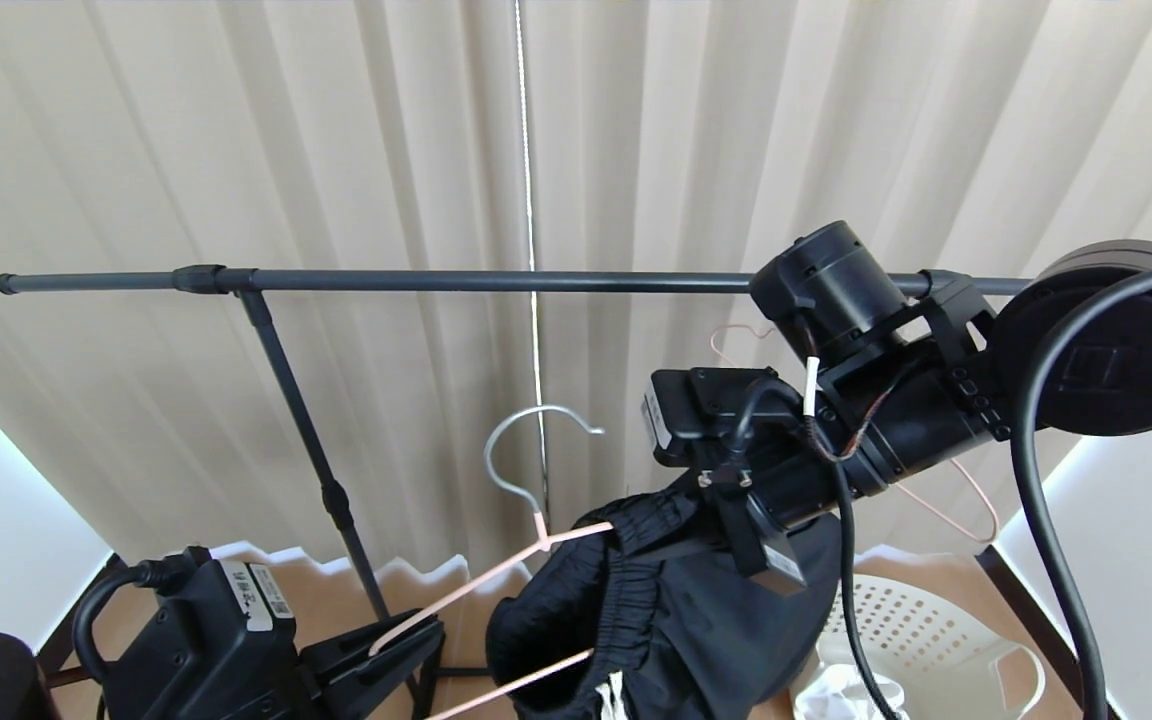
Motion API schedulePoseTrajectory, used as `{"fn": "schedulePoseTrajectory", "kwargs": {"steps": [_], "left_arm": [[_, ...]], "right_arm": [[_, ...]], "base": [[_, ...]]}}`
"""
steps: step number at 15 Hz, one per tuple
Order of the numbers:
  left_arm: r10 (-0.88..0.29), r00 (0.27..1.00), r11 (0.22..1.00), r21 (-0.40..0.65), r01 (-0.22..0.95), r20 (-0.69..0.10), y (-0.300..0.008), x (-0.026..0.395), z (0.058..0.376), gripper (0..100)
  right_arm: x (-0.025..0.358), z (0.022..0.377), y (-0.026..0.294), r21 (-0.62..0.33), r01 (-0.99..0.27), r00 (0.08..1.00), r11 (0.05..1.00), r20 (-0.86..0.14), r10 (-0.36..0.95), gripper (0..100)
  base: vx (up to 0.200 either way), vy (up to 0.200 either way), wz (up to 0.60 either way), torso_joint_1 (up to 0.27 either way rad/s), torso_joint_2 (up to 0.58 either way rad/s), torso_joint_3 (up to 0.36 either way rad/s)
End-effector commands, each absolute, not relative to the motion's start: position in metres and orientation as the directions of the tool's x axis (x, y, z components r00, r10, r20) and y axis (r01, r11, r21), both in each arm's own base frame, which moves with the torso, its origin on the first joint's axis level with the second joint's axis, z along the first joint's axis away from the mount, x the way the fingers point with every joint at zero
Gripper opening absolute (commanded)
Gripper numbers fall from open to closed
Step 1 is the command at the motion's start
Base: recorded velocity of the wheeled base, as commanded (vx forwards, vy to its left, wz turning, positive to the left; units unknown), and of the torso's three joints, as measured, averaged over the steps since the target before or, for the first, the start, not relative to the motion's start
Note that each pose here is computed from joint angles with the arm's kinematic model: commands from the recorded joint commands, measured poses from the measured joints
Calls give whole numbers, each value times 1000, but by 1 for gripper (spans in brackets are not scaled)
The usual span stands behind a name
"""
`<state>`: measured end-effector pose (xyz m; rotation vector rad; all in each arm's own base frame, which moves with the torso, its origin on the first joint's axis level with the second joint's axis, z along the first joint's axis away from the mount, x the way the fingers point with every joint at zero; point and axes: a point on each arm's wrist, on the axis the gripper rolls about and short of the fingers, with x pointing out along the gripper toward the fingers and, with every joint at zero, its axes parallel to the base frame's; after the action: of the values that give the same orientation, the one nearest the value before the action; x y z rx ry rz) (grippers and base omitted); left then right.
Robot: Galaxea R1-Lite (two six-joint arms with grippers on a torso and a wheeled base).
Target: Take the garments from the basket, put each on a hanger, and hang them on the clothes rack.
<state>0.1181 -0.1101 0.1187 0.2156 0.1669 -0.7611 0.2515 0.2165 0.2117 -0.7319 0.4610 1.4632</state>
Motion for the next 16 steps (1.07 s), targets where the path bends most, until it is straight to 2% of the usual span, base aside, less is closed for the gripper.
{"fn": "schedulePoseTrajectory", "kwargs": {"steps": [1,2,7,11,12,14,16], "left_arm": [[-661,712,703,134,698,-237,-110,118,117,0],[-662,713,705,130,697,-231,-110,118,118,100],[-660,732,724,116,680,-168,-103,118,127,100],[-710,703,702,45,711,-41,-78,123,147,100],[-710,703,702,44,711,-35,-77,124,149,100],[-707,706,705,-43,708,46,-57,131,166,100],[-702,710,703,-110,703,52,-47,138,171,100]], "right_arm": [[248,214,214,-168,-985,83,-46,-685,724,0],[247,213,213,-164,-985,80,-47,-687,722,0],[238,211,205,-155,-987,75,-47,-695,715,0],[234,217,199,-170,-985,96,-33,-690,717,0],[233,218,199,-171,-985,98,-31,-690,717,0],[234,220,197,-207,-978,168,25,-714,679,0],[234,225,196,-240,-968,233,79,-725,648,0]], "base": [[0,0,0,0,0,0],[0,0,0,0,0,0],[0,0,0,0,0,0],[0,0,0,0,0,0],[0,0,0,0,0,0],[0,0,0,0,0,0],[0,0,0,0,0,0]]}}
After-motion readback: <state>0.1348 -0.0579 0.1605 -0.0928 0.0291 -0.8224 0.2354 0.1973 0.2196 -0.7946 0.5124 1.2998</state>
